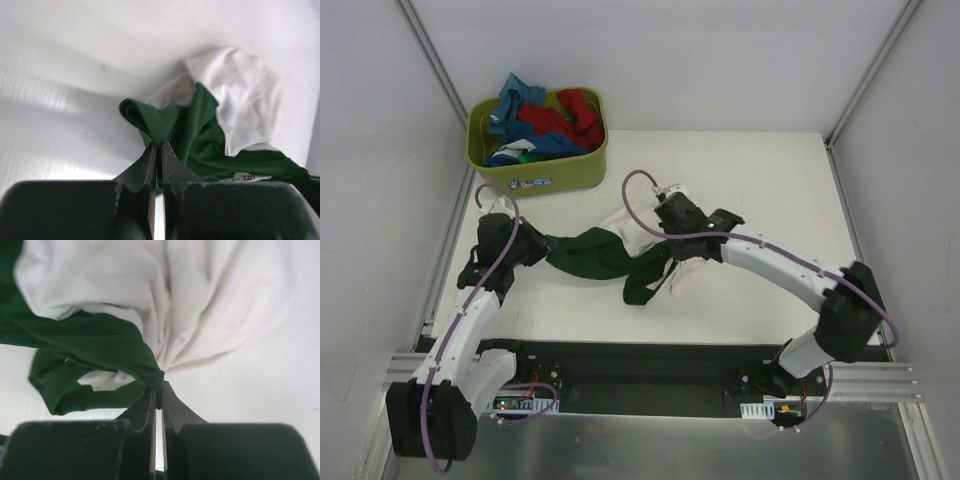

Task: Fold and stack the t-shirts
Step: Flatten out the tshirt

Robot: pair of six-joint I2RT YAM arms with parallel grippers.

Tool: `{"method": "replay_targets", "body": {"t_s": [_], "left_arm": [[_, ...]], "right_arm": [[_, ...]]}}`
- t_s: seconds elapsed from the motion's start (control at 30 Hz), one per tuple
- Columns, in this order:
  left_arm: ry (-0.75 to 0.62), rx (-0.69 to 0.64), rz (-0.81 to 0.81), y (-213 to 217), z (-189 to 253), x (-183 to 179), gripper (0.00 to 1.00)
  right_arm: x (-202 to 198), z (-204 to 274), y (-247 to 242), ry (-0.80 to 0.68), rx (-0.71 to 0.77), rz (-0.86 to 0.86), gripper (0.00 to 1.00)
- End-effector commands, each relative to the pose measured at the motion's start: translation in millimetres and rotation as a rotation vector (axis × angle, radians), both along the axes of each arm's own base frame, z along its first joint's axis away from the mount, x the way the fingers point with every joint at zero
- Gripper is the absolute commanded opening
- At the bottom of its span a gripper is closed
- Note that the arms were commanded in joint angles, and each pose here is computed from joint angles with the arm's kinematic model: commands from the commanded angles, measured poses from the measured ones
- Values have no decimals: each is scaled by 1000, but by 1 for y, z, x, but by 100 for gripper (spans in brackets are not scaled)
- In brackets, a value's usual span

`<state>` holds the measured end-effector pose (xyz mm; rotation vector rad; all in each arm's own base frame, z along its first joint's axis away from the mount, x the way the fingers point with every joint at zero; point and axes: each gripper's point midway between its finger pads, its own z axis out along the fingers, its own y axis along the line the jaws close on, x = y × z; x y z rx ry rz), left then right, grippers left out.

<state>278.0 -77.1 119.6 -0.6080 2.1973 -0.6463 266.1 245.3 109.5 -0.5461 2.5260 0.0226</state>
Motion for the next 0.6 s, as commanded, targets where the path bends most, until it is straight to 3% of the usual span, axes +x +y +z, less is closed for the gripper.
{"method": "replay_targets", "body": {"t_s": [0.0,0.27,0.37,0.5,0.57], "left_arm": [[-236,27,12,6,92,8,0],[-745,6,25,9,290,-57,0],[-987,-1,22,11,384,-113,0],[-1174,6,-19,7,458,-167,0],[-1265,4,-58,2,491,-197,0]], "right_arm": [[2,111,-34,-272,121,-71,1],[-56,287,-58,-559,524,137,1],[-96,353,-60,-627,706,290,1],[-153,438,-68,-709,905,505,1],[-175,455,-67,-699,949,604,1]]}}
